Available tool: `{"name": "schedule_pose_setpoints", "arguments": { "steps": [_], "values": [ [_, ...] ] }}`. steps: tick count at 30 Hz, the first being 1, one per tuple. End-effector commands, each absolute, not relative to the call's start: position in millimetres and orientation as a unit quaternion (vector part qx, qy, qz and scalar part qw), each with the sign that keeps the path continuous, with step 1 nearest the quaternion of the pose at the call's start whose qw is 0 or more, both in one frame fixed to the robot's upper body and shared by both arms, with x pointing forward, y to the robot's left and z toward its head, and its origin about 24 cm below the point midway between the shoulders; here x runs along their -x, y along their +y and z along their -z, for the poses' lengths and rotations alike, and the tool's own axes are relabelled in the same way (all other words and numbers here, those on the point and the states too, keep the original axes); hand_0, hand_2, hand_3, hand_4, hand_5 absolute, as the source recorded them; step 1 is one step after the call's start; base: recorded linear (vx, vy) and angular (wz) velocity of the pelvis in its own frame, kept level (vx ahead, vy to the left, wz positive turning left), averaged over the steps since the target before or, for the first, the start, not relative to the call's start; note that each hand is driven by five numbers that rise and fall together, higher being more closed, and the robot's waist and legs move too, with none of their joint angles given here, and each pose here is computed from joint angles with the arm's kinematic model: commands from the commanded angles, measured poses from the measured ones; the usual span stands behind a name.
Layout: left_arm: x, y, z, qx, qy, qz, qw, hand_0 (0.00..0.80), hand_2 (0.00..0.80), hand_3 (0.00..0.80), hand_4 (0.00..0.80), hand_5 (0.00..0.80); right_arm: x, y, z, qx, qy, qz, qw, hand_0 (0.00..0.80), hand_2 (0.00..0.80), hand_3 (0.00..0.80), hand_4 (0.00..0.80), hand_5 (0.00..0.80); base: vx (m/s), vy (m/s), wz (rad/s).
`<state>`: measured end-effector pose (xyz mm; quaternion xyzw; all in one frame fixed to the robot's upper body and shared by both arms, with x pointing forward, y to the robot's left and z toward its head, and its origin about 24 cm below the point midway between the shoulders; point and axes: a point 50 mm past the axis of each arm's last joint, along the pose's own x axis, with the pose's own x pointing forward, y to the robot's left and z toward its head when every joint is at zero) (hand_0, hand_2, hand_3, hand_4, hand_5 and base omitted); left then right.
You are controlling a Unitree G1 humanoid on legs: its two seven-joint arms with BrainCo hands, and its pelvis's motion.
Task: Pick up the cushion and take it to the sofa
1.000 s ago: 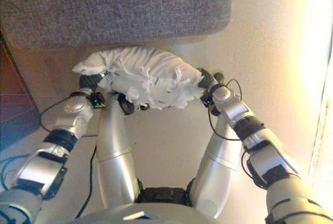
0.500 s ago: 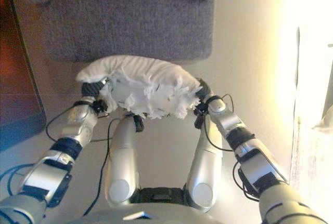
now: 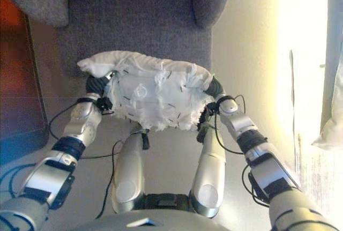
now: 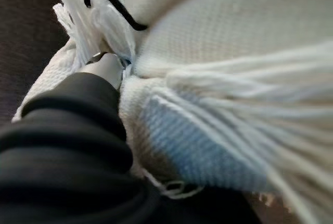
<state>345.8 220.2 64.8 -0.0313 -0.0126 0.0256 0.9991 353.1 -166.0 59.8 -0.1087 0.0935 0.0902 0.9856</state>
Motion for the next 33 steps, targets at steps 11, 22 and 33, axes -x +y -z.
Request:
{"name": "schedule_pose_setpoints", "arguments": {
  "steps": [11, 22, 33],
  "values": [
    [-324.5, 179.1, -87.4, 0.049, -0.100, 0.064, 0.992, 0.800, 0.800, 0.800, 0.800, 0.800, -304.8, -158.6, -48.8, -0.062, 0.036, -0.090, 0.993, 0.800, 0.800, 0.800, 0.800, 0.800, 0.178, -0.012, -0.03],
    [-297.3, 190.1, -51.1, 0.047, -0.013, 0.064, 0.997, 0.800, 0.800, 0.800, 0.800, 0.800, -276.9, -167.8, -19.6, -0.079, 0.097, -0.066, 0.990, 0.800, 0.800, 0.800, 0.800, 0.800, 0.234, -0.015, -0.06],
    [-286.1, 214.1, -33.1, 0.066, 0.033, 0.013, 0.997, 0.800, 0.800, 0.800, 0.800, 0.800, -271.4, -164.3, -5.9, -0.089, 0.132, -0.079, 0.984, 0.800, 0.800, 0.800, 0.800, 0.800, 0.032, -0.080, -0.07]
  ]
}}
